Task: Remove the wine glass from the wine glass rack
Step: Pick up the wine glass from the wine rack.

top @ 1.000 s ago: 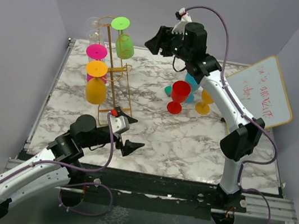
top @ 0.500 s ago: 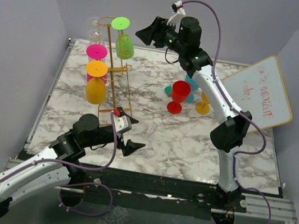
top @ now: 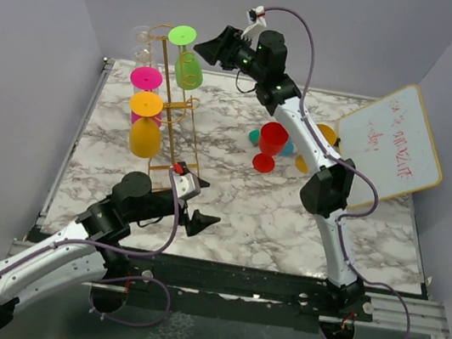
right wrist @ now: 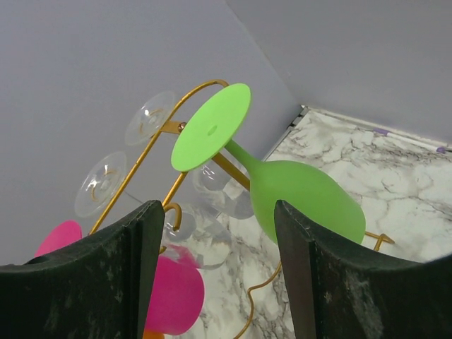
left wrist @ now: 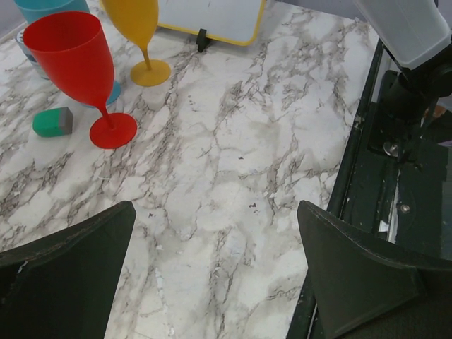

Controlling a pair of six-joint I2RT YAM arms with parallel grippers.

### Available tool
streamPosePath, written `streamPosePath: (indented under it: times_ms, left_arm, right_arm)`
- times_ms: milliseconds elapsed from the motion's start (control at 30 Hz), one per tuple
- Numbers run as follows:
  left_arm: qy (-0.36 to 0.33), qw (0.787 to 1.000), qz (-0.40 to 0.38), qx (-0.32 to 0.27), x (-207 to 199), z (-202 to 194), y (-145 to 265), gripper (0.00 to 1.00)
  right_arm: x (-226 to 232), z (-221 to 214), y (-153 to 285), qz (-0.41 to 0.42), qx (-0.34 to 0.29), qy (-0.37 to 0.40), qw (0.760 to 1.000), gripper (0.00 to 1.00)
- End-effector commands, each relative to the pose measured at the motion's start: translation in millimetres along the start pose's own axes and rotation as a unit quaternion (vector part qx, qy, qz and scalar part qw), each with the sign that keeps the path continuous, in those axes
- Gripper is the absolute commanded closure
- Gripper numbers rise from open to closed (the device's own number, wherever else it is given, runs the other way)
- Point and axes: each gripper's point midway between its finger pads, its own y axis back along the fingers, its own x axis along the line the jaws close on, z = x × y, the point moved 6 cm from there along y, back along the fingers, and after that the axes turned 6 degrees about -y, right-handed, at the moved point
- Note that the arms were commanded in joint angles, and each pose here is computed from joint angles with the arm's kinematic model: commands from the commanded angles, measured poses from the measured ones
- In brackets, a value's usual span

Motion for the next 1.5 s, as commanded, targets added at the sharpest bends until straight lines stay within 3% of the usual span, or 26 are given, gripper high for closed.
streamPosePath:
  times_ms: [0,100,200,333,633,800,1033,1200,1300,1467]
  left_arm:
    - [0.063,0.998,0.003,-0.029,-2.9,18.1,-0.3,0.01]
    - [0.127,0.992,-0.008,-0.010,-3.8,48.1,-1.5,0.01]
    - [0.139,0.989,-0.043,0.031,-3.0,78.3,-9.7,0.01]
    - [0.146,0.987,-0.060,0.013,2.3,118.6,-21.4,0.01]
    - [0.138,0.989,0.058,-0.009,56.4,200.5,-60.6,0.01]
    - [0.124,0.980,0.152,-0.015,87.8,227.6,-68.0,0.01]
    - [0.111,0.941,0.319,0.002,123.7,231.1,-43.8,0.01]
    - [0.099,0.918,0.381,0.035,137.3,230.5,-25.2,0.01]
    - [0.110,0.890,0.439,0.060,149.0,221.0,-2.7,0.01]
    - [0.138,0.851,0.505,0.032,150.4,220.3,47.4,0.01]
  right_arm:
    - [32.2,25.7,17.9,0.012,-0.016,0.046,0.999,0.31]
    - [32.0,42.5,46.0,-0.055,-0.022,0.081,0.995,0.31]
    - [17.7,50.6,87.3,-0.127,-0.032,0.092,0.987,0.30]
    - [10.8,65.6,150.3,-0.211,-0.060,0.094,0.971,0.30]
    - [25.8,61.1,265.7,-0.332,-0.106,0.115,0.930,0.29]
    - [45.0,36.6,291.1,-0.282,-0.087,0.085,0.952,0.29]
    - [64.7,-5.8,285.1,-0.161,0.009,0.015,0.987,0.29]
    - [59.7,-28.1,278.7,-0.127,0.047,-0.023,0.990,0.31]
    - [55.1,-33.9,278.6,-0.134,0.064,-0.025,0.989,0.32]
    - [53.5,-33.5,281.9,-0.146,0.065,-0.015,0.987,0.32]
